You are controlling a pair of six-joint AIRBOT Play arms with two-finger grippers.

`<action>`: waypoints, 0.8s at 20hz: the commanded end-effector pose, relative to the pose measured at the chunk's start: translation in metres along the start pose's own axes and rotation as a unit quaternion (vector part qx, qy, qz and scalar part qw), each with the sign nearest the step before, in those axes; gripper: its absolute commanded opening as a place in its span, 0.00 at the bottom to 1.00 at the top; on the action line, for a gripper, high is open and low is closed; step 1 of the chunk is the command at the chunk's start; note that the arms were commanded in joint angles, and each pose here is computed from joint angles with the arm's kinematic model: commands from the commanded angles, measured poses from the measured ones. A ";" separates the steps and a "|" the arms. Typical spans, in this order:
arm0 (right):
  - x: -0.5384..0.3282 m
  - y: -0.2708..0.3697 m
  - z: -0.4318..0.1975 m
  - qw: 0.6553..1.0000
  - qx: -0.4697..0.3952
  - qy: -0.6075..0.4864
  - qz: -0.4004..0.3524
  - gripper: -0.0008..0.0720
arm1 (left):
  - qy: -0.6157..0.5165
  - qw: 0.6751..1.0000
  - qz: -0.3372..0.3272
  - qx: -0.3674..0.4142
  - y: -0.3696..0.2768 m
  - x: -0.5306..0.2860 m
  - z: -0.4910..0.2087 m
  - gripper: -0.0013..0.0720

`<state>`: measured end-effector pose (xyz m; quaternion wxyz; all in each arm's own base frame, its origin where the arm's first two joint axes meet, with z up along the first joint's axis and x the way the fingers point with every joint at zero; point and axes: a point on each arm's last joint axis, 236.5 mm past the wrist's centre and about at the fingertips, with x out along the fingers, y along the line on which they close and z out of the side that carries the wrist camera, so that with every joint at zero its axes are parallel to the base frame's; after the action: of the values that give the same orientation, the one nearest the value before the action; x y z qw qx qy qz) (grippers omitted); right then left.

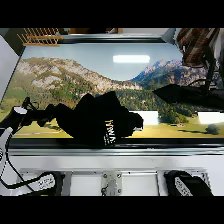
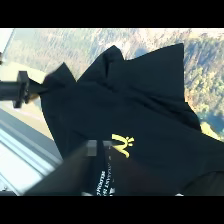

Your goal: Fold the clothes and pants, and hang the long-sleeved shirts on hangers.

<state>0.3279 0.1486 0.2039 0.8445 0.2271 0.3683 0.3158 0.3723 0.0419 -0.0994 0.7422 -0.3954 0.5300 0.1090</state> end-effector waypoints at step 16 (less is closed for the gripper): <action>0.210 -0.172 -0.156 0.962 0.018 0.269 -0.046 0.70 | 0.001 0.996 -0.041 0.080 -0.057 -0.039 0.029 0.03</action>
<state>0.3971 0.1805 -0.0756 0.7412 0.1634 0.5761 0.3034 0.4096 0.0356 -0.0356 0.7750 -0.3564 0.5205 0.0374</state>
